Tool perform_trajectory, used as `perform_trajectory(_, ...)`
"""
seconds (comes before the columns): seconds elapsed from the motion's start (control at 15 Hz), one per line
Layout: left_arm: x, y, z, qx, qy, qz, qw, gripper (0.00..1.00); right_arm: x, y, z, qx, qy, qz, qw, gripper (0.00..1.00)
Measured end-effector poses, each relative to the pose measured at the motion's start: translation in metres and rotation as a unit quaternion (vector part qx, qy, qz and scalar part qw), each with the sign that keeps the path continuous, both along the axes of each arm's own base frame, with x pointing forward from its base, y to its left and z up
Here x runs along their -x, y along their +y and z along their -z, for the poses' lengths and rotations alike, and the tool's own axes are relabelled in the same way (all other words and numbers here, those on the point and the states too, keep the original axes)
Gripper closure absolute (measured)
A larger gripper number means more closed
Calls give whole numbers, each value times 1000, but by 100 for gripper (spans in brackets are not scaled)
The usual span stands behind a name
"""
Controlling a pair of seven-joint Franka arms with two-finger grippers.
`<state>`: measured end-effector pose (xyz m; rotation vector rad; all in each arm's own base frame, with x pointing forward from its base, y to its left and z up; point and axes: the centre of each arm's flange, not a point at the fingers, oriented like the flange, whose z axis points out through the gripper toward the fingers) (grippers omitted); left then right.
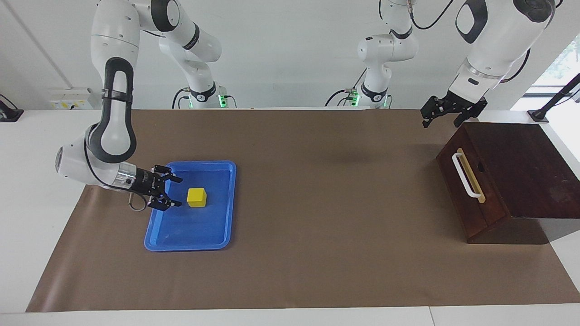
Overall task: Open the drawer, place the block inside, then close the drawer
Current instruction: 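Lower the right gripper around the block while the left gripper grasps the handle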
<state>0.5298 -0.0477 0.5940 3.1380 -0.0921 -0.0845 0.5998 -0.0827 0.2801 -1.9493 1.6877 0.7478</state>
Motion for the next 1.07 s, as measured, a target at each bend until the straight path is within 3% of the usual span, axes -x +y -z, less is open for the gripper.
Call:
perform_trajectory(0.13,-1,0,11,-19,-3,6,1000,0,0,7,4,5,-3,1,1000,1)
perform_trajectory(0.47,-16,4,67,-81,-44,34,995,0,6,13,17,9,-2,12,1000,1)
perform_trajectory(0.6,-28,7,91,-106,-57,51,991,0,5,12,16,10,-4,13,1000,1)
perform_trajectory(0.87,-59,15,141,-114,-73,66,989,0,3,13,16,13,-12,23,1000,1)
perform_trajectory(1.07,-73,29,159,-153,-92,91,980,0,2,16,18,11,-16,30,999,1)
